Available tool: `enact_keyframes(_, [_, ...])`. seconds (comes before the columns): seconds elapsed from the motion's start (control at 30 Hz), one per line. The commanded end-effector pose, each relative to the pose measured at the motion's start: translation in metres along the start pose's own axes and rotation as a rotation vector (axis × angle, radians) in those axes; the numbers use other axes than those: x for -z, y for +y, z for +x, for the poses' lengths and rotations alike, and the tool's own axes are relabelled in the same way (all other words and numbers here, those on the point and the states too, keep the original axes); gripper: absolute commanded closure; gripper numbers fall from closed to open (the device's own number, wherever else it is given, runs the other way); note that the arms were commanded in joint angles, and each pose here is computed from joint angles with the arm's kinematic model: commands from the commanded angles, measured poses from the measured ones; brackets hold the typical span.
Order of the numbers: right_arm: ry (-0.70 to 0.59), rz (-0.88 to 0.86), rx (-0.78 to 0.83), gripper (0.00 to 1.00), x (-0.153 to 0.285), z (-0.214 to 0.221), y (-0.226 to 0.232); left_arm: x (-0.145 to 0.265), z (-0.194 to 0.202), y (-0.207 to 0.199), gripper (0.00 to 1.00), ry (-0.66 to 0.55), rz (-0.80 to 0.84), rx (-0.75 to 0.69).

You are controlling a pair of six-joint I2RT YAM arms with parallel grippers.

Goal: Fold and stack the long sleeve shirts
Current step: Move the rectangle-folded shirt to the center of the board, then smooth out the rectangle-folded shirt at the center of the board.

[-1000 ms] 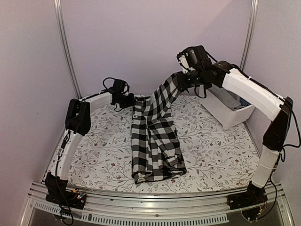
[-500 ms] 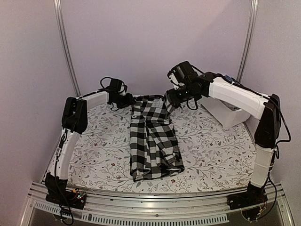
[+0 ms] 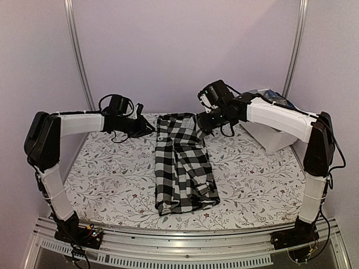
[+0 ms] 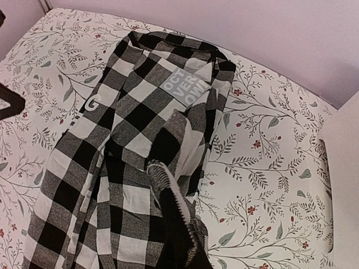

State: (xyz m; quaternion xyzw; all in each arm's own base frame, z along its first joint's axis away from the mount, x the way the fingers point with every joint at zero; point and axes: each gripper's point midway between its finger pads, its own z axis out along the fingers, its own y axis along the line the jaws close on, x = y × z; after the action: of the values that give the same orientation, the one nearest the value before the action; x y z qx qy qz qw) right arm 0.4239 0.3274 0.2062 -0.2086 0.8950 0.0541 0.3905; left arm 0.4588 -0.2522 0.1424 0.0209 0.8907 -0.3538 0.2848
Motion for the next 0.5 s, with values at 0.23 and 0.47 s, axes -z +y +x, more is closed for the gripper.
enact_keyframes(0.23, [-0.03,-0.046,-0.029,1.0,-0.008,-0.002,0.013,-0.011,0.147,-0.046,0.81,0.258,0.243,0.091])
enact_keyframes(0.47, [-0.026,-0.058,-0.03,1.0,-0.012,0.0,0.016,-0.022,0.21,0.001,0.82,0.393,0.121,0.179])
